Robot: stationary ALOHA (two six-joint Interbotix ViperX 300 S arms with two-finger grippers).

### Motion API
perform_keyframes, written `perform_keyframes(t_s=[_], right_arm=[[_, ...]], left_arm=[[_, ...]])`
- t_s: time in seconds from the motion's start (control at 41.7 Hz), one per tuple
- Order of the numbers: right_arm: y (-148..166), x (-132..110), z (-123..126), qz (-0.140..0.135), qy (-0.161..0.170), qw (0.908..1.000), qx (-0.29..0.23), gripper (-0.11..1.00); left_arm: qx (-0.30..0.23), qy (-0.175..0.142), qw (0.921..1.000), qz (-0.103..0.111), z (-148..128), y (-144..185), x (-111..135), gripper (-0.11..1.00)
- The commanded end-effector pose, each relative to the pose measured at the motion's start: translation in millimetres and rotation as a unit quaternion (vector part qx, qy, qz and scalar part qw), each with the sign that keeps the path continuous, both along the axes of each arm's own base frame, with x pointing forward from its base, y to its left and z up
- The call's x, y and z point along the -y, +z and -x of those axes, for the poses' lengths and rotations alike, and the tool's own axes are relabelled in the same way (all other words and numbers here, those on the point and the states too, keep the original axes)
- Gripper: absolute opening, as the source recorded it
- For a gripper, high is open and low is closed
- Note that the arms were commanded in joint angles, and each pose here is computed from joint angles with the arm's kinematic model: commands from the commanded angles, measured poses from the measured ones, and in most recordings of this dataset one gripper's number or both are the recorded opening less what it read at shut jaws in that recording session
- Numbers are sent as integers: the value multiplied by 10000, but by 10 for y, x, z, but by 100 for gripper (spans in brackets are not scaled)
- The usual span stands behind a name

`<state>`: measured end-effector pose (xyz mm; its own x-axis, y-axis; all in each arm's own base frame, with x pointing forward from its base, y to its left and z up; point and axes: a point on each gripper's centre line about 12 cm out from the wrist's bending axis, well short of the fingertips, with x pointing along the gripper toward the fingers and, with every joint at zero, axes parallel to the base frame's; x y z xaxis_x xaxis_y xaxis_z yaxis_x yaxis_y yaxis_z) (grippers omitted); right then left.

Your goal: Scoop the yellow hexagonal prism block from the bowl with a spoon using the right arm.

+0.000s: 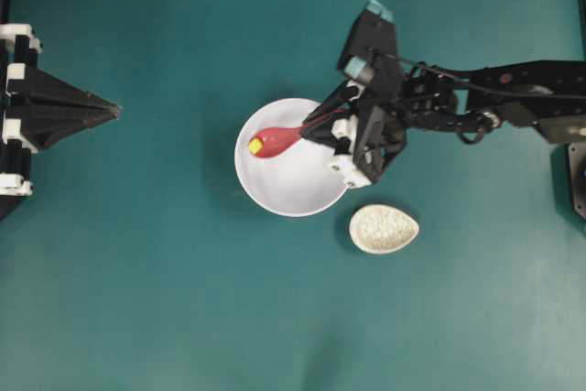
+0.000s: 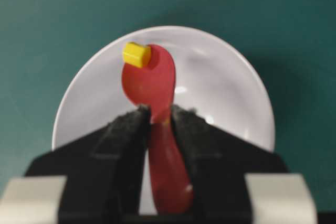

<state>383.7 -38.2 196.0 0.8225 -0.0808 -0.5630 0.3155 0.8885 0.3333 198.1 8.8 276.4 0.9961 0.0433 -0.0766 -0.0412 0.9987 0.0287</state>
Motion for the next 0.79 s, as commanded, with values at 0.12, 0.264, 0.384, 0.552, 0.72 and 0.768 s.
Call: perform_keyframes(t_s=[0.12, 0.264, 0.384, 0.552, 0.72, 0.768], right_arm=[[248, -4, 137, -42, -192, 9979, 623, 22], [292, -7, 236, -145, -326, 9958, 848, 22], [320, -17, 312, -200, -394, 9939, 1009, 22], [386, -42, 388, -245, -451, 9903, 1287, 22], [467, -57, 443, -409, -553, 9854, 1558, 20], [484, -61, 458, -464, -582, 9840, 1617, 19]], left_arm=[[99, 4, 9999, -20, -24, 82, -4, 0], [107, 4, 9999, -20, -21, 85, -3, 0], [107, 4, 9999, -20, -21, 85, -3, 0], [107, 4, 9999, -20, -21, 85, -3, 0], [107, 4, 9999, -20, -21, 85, -3, 0], [107, 5, 9999, -12, -21, 85, -3, 0]])
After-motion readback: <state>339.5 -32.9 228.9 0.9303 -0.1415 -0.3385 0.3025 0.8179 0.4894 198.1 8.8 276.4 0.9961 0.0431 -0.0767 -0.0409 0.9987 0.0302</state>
